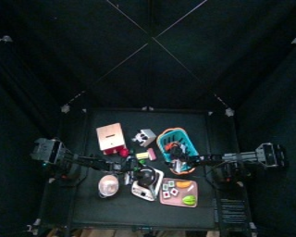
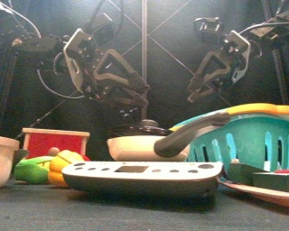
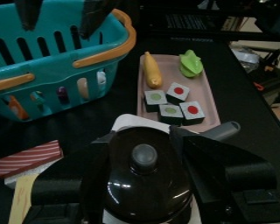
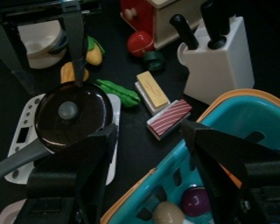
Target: Grab apple
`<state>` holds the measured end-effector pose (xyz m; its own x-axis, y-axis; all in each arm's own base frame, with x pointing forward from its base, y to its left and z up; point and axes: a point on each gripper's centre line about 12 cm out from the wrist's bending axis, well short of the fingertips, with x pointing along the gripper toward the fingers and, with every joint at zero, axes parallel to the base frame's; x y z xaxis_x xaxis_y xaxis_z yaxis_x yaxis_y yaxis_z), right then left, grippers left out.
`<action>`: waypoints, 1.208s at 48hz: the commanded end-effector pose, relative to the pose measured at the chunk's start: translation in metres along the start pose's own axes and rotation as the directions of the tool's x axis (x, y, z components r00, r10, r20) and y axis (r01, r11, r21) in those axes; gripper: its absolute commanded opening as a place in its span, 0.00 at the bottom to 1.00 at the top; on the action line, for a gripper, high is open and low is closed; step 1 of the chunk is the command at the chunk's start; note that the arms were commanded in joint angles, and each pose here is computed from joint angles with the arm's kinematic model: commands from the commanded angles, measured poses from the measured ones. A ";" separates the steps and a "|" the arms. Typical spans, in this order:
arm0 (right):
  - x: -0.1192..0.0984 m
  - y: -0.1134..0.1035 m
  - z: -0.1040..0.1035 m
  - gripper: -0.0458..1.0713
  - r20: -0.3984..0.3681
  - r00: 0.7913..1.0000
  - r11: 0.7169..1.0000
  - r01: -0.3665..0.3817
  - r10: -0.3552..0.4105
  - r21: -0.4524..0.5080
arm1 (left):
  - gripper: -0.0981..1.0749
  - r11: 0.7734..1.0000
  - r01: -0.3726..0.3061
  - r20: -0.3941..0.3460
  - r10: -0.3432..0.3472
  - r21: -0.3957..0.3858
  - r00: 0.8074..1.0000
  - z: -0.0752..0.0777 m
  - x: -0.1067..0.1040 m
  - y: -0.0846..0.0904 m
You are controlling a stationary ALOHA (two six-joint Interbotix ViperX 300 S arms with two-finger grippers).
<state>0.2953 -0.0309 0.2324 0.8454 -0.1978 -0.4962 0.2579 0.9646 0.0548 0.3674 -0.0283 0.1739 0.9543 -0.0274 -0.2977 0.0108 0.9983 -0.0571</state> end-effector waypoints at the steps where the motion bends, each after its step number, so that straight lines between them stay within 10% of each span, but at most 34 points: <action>1: -0.003 0.001 0.008 0.87 0.025 1.000 1.000 -0.007 0.007 0.002 | 0.83 0.999 -0.021 0.026 0.022 -0.042 0.999 0.013 -0.012 0.004; 15: -0.001 0.001 0.008 0.87 0.022 1.000 1.000 -0.005 0.005 0.003 | 0.83 0.999 -0.033 -0.213 0.034 0.006 0.976 -0.003 -0.034 0.019; 31: 0.004 0.002 0.007 0.87 0.010 1.000 1.000 -0.003 0.003 -0.004 | 0.83 0.982 0.004 -0.469 0.088 0.191 0.879 -0.011 -0.033 0.046; 58: 0.006 0.000 0.007 0.87 0.005 1.000 1.000 0.002 -0.002 -0.004 | 0.84 0.867 0.138 -0.657 0.249 0.479 0.712 -0.030 -0.037 0.071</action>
<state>0.2994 -0.0315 0.2231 0.8288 -0.1985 -0.5232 0.2588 0.9649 0.0438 0.3171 0.0363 0.1450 0.4881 0.1685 -0.8564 0.2858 0.8963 0.3392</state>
